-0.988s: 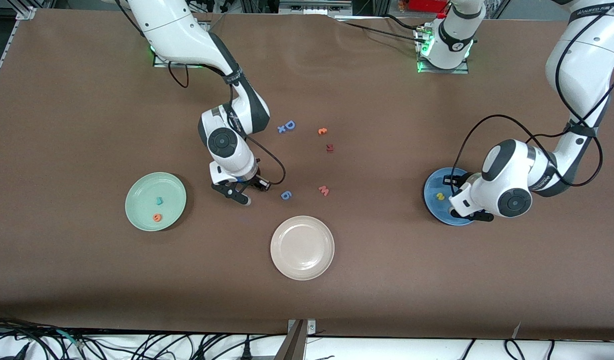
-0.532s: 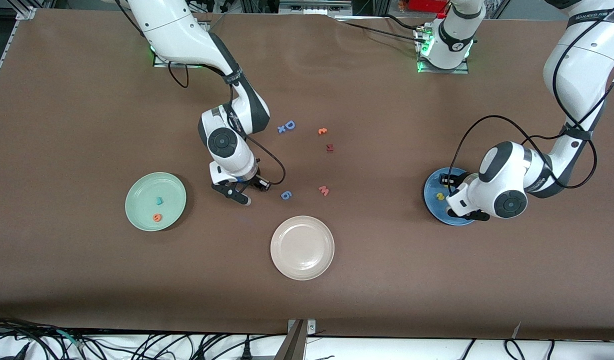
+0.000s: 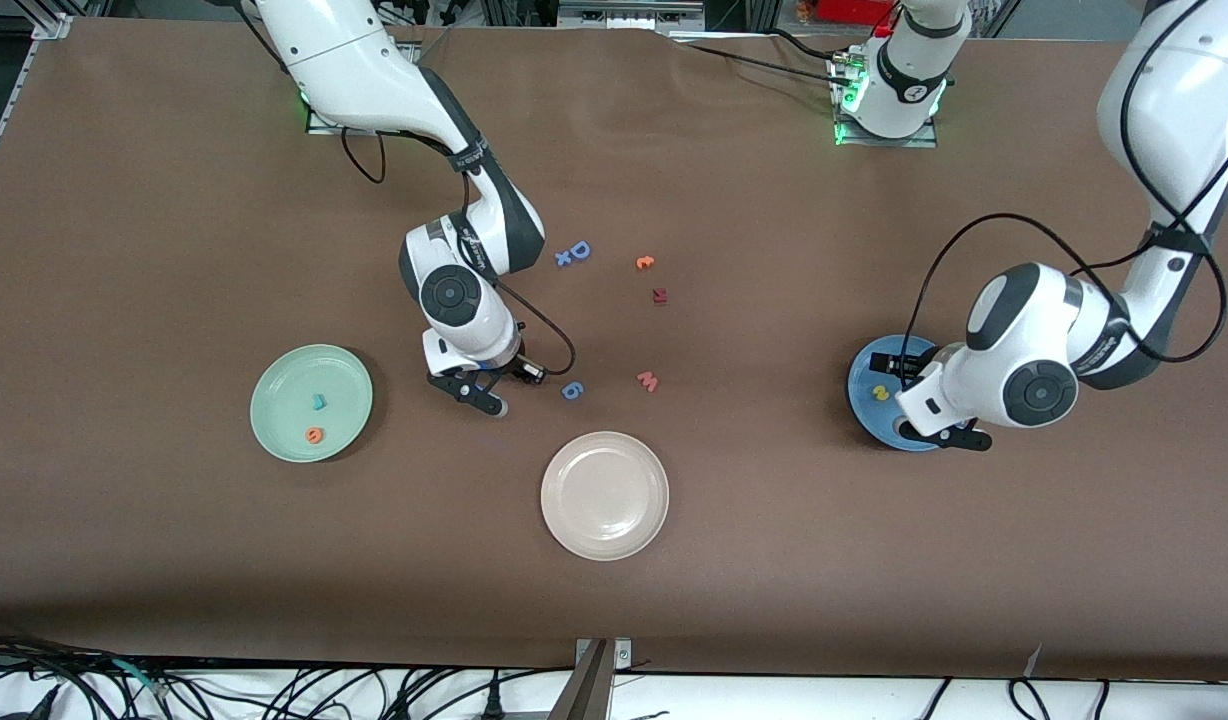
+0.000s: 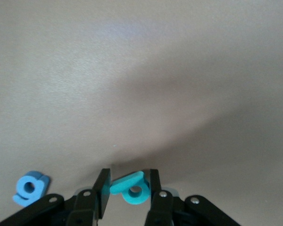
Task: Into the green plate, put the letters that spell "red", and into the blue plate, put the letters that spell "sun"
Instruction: 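Carry the teal 6 toward the green plate while the left gripper retracts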
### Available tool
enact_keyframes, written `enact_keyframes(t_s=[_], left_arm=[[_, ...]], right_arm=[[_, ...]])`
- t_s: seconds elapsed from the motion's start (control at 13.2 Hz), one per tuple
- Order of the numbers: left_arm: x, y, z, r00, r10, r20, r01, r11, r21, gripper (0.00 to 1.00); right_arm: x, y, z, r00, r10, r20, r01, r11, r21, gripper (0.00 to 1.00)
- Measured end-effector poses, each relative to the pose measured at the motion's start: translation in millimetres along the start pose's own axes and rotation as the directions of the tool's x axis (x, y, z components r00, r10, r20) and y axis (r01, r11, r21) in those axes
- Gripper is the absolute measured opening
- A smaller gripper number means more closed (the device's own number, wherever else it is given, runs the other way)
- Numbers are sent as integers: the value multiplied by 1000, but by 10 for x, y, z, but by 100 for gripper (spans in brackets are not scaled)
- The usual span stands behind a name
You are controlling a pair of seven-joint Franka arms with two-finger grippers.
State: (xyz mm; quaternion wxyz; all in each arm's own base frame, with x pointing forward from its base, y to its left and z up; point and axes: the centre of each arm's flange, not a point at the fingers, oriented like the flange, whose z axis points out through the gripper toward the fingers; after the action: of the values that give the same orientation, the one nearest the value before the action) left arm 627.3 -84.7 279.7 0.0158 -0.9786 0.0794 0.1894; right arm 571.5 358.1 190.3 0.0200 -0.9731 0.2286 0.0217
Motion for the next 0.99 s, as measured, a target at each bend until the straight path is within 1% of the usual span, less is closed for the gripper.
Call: enact_keyframes(t_s=[0.15, 0.3, 0.53, 0.68, 0.76, 0.99], left_arm=[[-160, 161, -539, 1000, 17, -11, -16, 999, 28, 100], [-334, 227, -1123, 999, 17, -29, -16, 999, 41, 100], [-542, 169, -1773, 997, -2, -72, 4, 1000, 31, 100], [-639, 113, -2022, 996, -14, -89, 14, 1000, 1, 100], [-701, 88, -2156, 994, -24, -109, 23, 1000, -11, 100], [-1034, 161, -2592, 982, -76, -173, 79, 997, 9, 100]], right_arm=[[46, -14, -69, 1000, -15, 16, 15, 1000, -15, 37], [181, -1, -213, 998, -44, 45, 46, 998, -41, 37], [588, 167, -538, 991, -110, 83, 116, 990, -77, 37], [900, 445, -670, 979, -174, 106, 185, 977, -109, 37], [1030, 589, -704, 971, -206, 118, 221, 967, -125, 37], [1401, 1048, -793, 941, -299, 157, 324, 931, -169, 37]])
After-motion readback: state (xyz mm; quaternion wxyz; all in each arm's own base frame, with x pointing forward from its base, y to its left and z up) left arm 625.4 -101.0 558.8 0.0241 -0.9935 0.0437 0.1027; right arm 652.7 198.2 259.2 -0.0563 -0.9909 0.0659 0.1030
